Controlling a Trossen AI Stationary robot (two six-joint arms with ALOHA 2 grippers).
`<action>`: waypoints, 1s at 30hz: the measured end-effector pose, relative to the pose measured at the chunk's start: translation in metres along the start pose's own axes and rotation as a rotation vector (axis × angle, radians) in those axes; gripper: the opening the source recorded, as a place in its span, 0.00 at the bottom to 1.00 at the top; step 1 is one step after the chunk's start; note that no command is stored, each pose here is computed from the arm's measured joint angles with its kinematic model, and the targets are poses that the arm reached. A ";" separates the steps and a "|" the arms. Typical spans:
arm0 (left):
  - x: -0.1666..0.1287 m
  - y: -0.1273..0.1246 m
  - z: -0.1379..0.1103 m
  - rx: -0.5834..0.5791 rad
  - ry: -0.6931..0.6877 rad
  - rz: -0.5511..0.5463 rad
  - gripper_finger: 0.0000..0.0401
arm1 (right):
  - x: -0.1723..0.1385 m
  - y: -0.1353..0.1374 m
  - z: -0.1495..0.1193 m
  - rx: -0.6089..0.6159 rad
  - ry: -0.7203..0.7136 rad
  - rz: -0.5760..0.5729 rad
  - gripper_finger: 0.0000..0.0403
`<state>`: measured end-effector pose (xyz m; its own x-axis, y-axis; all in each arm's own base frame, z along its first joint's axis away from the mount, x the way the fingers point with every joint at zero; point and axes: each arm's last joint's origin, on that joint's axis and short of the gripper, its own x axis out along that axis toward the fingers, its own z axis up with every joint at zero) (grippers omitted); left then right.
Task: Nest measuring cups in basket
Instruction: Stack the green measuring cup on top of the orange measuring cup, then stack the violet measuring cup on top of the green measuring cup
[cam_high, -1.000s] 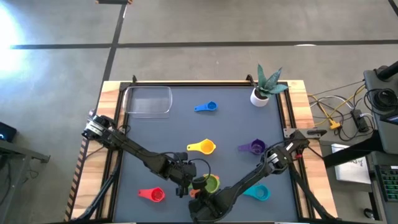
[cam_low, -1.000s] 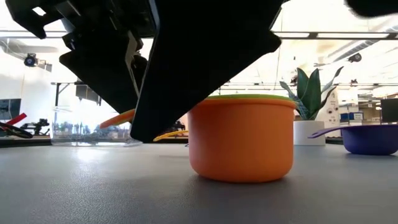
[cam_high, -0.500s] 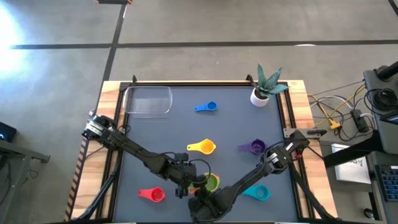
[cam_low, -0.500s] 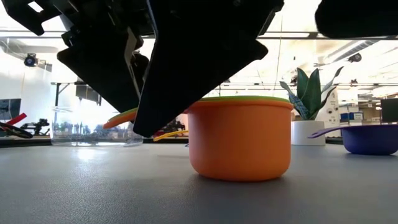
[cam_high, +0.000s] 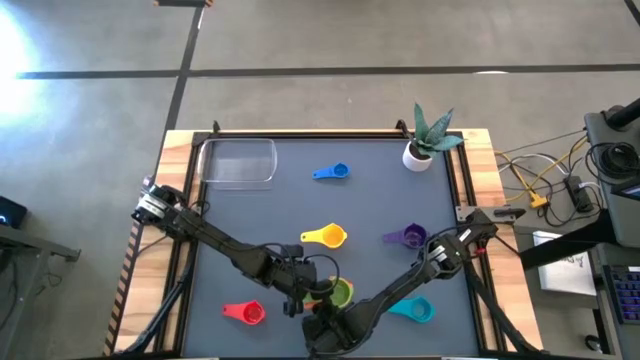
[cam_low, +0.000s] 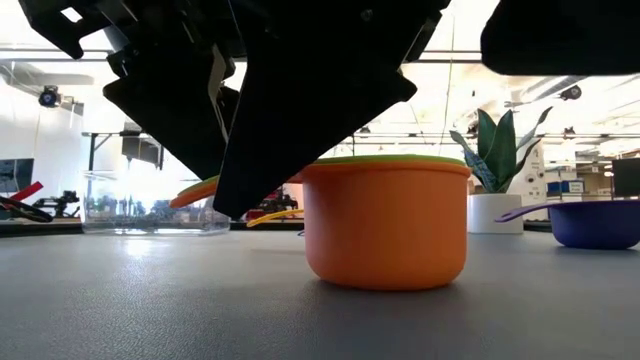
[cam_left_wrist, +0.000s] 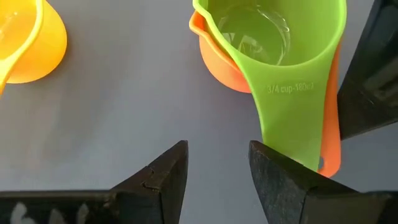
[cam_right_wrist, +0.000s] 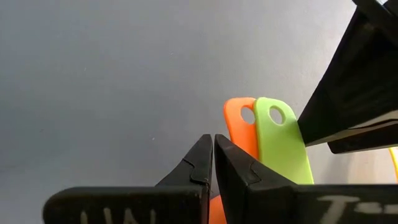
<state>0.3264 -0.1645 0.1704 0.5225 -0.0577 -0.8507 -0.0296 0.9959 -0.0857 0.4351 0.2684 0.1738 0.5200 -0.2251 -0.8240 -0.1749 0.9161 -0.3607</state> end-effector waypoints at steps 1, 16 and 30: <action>0.000 0.000 0.000 0.000 0.002 -0.004 0.38 | 0.000 0.000 0.000 0.001 0.000 -0.001 0.02; 0.000 0.000 0.000 0.034 0.013 -0.017 0.38 | 0.000 -0.001 0.000 -0.008 0.000 -0.015 0.02; -0.021 0.009 0.000 0.117 0.001 0.075 0.38 | -0.010 -0.001 0.002 -0.013 -0.009 0.042 0.02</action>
<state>0.3155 -0.1543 0.1873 0.5213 0.0171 -0.8532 0.0310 0.9988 0.0390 0.4317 0.2706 0.1838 0.5197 -0.1832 -0.8345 -0.2077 0.9203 -0.3314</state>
